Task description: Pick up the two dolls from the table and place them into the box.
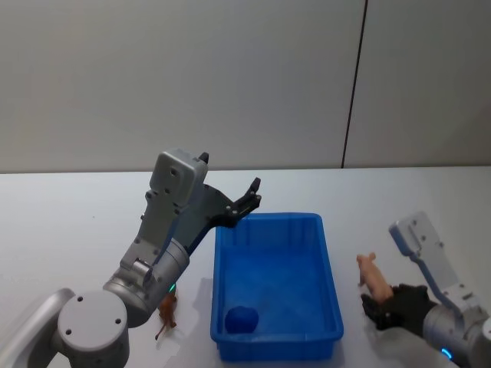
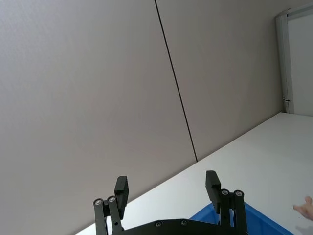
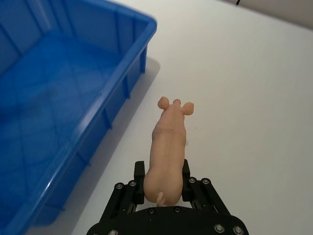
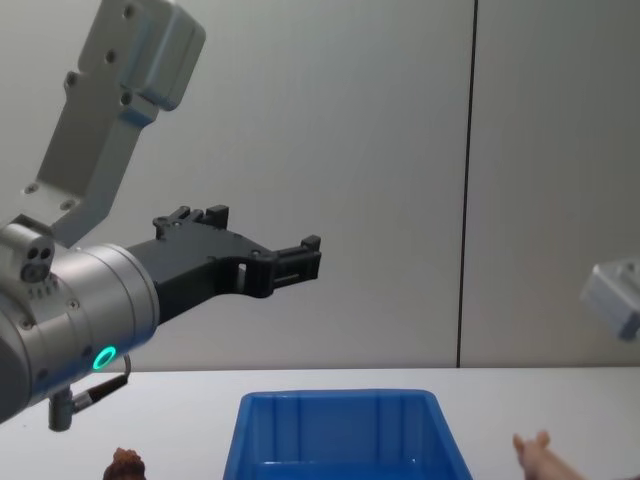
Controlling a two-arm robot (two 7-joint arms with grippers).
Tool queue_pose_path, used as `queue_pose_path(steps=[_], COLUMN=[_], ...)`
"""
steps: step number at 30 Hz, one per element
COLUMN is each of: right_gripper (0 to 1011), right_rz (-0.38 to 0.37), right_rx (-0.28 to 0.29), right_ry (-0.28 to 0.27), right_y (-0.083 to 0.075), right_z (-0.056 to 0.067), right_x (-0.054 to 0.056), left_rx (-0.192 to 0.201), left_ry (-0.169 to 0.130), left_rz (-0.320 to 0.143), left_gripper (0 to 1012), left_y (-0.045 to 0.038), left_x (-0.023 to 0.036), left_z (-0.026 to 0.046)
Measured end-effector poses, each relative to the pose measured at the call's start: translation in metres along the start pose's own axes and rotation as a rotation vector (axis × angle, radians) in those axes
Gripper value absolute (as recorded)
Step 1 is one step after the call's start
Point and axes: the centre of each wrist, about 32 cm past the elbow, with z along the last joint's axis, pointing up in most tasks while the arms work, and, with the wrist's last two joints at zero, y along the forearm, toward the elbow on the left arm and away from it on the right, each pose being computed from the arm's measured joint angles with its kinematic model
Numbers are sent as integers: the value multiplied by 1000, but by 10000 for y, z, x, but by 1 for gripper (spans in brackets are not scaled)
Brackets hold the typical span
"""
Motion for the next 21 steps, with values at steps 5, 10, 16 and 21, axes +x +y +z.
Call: queue_pose_path(steps=[5,10,16,21], right_gripper=[383,383,383,383], right_rz=[-25,-44,-36,-4], right_rx=[49,120,214,273], right_ry=[-4,-13,-23,-31], right_y=[-35,-80,-126,-147], right_z=[55,152,302,421], right_x=[17,37,62,78], left_rx=[0,0,0,0], left_ry=[0,0,0,0], left_rz=[0,0,0,0], left_gripper=[1001,1001,1001,1001], left_y=[0,0,0,0], left_x=[0,0,0,0], left_z=[0,0,0,0])
